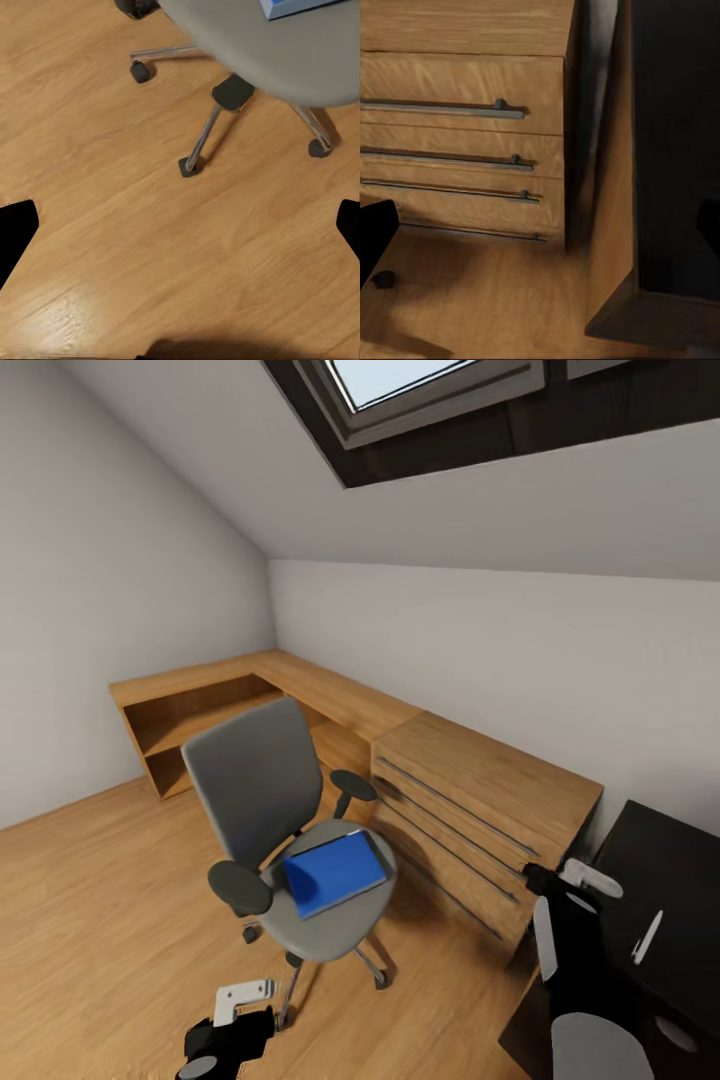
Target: In the bedroom, organize the workspace by keeping the computer under the desk, ensuring the monitor is on the desk, placing the keyboard on the desk next to the monitor, placing the mouse on the desk next to the keyboard, moving the folder from the swivel chair onto the desk next to the mouse, stacking the notebook on top of the folder with the pen on top of the notebook, and positioning the swivel chair next to the desk.
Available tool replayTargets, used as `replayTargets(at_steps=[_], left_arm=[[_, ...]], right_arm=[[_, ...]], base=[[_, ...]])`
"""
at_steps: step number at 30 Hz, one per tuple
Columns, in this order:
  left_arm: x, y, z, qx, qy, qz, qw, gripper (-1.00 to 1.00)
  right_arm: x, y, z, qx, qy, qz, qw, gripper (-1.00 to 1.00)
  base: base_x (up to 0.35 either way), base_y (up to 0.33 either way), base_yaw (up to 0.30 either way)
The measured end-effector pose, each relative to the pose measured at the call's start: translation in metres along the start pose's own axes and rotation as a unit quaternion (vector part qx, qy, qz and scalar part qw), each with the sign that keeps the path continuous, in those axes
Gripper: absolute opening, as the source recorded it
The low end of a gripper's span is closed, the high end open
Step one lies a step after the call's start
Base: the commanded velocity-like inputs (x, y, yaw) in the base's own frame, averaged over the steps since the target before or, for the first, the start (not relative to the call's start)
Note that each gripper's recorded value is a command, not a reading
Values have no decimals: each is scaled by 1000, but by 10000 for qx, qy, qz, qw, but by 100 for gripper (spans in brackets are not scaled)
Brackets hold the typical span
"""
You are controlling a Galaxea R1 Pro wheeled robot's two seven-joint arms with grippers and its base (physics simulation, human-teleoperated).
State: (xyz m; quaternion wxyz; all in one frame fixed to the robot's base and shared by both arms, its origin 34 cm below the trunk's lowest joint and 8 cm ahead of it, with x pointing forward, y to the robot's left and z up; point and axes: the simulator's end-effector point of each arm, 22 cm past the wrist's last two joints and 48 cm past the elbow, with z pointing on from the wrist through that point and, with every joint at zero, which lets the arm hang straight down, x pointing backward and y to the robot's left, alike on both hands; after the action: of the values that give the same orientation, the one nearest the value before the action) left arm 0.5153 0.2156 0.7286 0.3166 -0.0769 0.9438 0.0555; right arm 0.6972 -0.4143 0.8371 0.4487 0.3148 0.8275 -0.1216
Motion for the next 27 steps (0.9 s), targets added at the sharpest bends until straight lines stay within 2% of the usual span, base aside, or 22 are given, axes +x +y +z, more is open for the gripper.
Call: replayTargets(at_steps=[3, 6, 9, 12, 19, 27], left_arm=[[-1, 7, 1, -60, 7, -64, 10000, 100], [-1, 13, 2, -115, 12, -111, 9999, 100], [-1, 33, 5, -296, 34, -278, 9992, 100], [-2, 47, 7, -421, 39, -402, 9983, 100], [-4, 51, 6, -450, -2, -447, 9980, 100], [-21, 53, 5, -479, -383, -597, 9963, 100]], right_arm=[[13, 19, -2, -141, 105, -209, 9996, 100], [35, 53, -6, -441, 243, -643, 9967, 100], [51, 81, -12, -696, 299, -1021, 9919, 100], [70, 95, -15, -834, 418, -1290, 9872, 100], [88, 120, -22, -1100, 347, -1657, 9794, 100], [92, 123, -23, -1138, 359, -1708, 9781, 100]], base=[[0, 0, 277], [0, 0, 278], [0, 0, 279], [0, 0, 279], [41, 26, 279], [264, 155, 279]])
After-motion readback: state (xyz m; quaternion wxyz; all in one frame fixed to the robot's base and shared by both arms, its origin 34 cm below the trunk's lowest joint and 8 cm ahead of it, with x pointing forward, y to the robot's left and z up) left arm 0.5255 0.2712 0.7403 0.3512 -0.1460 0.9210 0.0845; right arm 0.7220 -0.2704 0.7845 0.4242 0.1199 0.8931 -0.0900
